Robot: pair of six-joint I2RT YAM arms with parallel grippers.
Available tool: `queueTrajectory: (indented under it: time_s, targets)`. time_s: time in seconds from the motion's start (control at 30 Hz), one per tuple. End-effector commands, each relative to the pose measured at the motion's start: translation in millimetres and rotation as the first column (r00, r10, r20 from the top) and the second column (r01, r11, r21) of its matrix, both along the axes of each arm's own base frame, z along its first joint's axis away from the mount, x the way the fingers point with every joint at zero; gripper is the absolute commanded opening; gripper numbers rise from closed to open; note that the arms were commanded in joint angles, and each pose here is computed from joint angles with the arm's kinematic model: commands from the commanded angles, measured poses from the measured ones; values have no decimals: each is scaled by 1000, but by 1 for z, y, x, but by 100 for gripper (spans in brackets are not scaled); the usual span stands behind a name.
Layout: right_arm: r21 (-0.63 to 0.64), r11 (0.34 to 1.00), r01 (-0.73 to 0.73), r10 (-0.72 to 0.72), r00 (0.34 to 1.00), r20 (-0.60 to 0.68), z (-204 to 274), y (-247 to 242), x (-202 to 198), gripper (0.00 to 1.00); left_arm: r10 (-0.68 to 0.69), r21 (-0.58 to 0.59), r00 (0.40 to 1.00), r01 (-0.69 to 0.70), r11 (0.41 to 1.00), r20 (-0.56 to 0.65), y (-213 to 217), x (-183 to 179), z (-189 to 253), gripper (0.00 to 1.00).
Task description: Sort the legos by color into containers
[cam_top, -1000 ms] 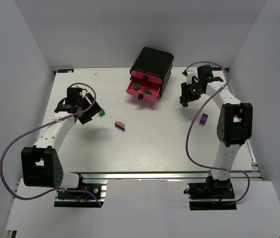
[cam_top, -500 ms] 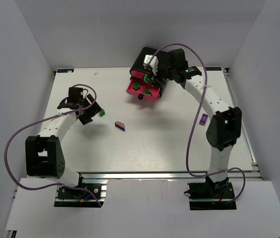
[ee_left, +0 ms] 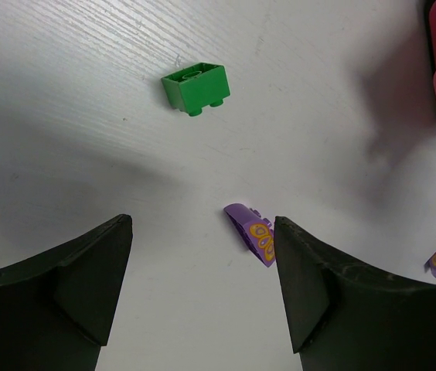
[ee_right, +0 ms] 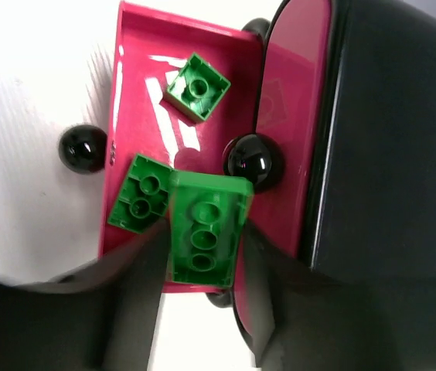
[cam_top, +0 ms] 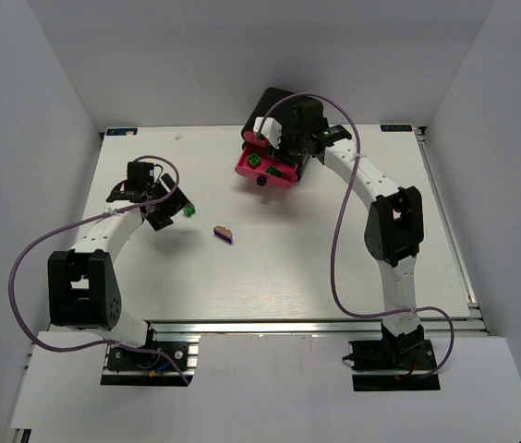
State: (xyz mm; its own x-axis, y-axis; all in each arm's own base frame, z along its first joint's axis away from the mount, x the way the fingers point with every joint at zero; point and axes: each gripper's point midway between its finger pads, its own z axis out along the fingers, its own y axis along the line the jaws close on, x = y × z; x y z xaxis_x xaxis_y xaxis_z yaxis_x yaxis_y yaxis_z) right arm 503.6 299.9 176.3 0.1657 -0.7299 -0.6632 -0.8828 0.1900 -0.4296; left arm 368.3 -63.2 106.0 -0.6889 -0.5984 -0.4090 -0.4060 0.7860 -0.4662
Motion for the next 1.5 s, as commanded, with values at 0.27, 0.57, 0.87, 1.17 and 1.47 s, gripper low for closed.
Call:
queueTrajectory:
  time_s: [0.27,0.57,0.87,1.17,1.47]
  targets:
    - [-46,999,24,-22,999,36,8,-4,-3,70,2,-27,999,0,1000,44,-3,15,12,84]
    - [257,966,-8,48,988,-150,86,5,-60,46,30,33,999,-28,999,-31,8,33,-7,83]
    - [366,927,78,29,961,-276,91,-24,-109,63,-5,59,990,14,998,-144,-1,64,-43,81]
    - [376,913,158,-42,954,-297,87,-49,-110,64,-27,45,982,36,998,-184,-5,70,-54,73]
    - [389,902,186,-63,949,-308,86,-59,-103,63,-54,3,976,56,998,-211,-13,69,-63,55]
